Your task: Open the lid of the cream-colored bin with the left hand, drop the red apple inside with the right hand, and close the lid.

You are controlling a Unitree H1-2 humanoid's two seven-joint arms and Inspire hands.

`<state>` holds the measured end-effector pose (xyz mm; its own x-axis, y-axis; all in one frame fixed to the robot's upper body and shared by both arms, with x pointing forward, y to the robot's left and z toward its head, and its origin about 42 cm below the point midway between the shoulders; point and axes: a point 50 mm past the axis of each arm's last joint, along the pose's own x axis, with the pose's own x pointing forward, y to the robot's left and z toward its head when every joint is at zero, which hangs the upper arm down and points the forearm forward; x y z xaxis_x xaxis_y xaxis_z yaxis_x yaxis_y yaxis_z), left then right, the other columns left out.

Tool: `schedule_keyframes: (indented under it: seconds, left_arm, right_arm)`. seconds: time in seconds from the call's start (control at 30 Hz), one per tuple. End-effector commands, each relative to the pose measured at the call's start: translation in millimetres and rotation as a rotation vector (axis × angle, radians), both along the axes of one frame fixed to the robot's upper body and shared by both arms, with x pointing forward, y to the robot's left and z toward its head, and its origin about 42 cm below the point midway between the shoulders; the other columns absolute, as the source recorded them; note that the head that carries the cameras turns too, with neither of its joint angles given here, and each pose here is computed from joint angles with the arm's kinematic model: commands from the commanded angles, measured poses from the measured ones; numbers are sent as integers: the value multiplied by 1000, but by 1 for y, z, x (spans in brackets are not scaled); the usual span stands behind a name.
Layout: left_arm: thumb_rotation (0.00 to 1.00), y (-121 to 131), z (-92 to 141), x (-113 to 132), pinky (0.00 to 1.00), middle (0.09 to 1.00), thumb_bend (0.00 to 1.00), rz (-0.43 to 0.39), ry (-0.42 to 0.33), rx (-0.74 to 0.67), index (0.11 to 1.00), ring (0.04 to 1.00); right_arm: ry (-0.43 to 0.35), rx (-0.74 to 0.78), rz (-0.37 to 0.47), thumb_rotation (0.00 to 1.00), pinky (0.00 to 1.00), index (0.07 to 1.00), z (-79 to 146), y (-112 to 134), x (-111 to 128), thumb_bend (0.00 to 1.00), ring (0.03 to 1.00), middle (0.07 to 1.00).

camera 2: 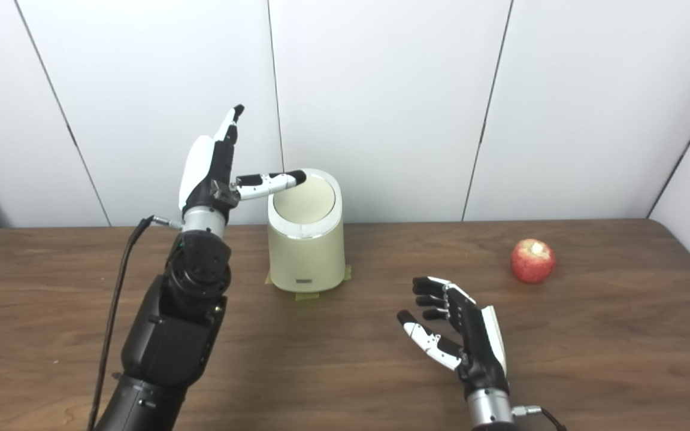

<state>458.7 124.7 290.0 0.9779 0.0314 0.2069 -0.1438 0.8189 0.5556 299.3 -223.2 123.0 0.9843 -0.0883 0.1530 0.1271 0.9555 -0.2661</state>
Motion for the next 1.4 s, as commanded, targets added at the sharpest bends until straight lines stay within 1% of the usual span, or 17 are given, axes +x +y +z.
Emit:
schedule_keyframes:
  seconds: [0.0,0.07,0.1,0.17,0.3,0.53,0.63,0.7,0.83,0.93,1.07,1.13,1.27,1.37]
  left_arm:
    - [196,-4,29,8,1000,1000,977,16,-80,42,1000,1000]
    - [189,-4,26,10,1000,1000,976,22,-73,77,1000,1000]
    - [178,-3,24,12,1000,1000,971,27,-71,101,1000,1000]
    - [163,-2,20,16,1000,1000,969,36,-68,136,1000,1000]
    - [160,0,15,20,1000,1000,962,45,-58,175,1000,1000]
    - [162,-2,6,23,1000,1000,987,50,-47,236,1000,1000]
    - [154,-4,3,25,1000,1000,973,61,-55,252,1000,1000]
    - [175,-6,2,26,1000,1000,955,65,-64,253,1000,1000]
    - [253,-10,1,28,1000,1000,925,69,-61,269,1000,1000]
    - [281,-13,2,29,1000,1000,917,72,-59,290,1000,1000]
    - [286,-18,5,31,1000,1000,921,70,-68,303,1000,1000]
    - [271,-20,6,31,1000,1000,912,63,-71,300,1000,1000]
    - [255,-24,9,33,1000,1000,906,62,-68,323,1000,1000]
    - [249,-26,11,34,1000,1000,906,59,-68,363,1000,1000]
  right_arm:
    - [-70,6,7,242,616,686,15,4,6,258,690,706]
    - [-73,9,9,236,616,686,14,4,6,258,690,705]
    - [-77,8,11,206,615,684,14,4,6,256,690,706]
    - [-80,8,13,191,608,682,13,4,6,257,684,704]
    - [-76,1,12,225,612,686,13,4,6,254,685,704]
    - [-83,-4,5,218,592,675,13,4,6,258,672,691]
    - [-83,0,6,221,596,678,13,4,5,252,678,697]
    - [-86,7,10,218,596,678,13,3,5,246,677,696]
    - [-93,3,13,197,594,675,13,4,5,248,674,694]
    - [-90,3,9,201,594,674,14,5,4,248,672,693]
    - [-84,7,12,227,596,674,13,6,5,254,671,694]
    - [-85,8,13,232,593,676,13,6,5,253,670,695]
    - [-83,-5,8,195,587,680,13,7,5,246,671,697]
    - [-76,-18,4,234,580,681,14,8,5,241,667,696]
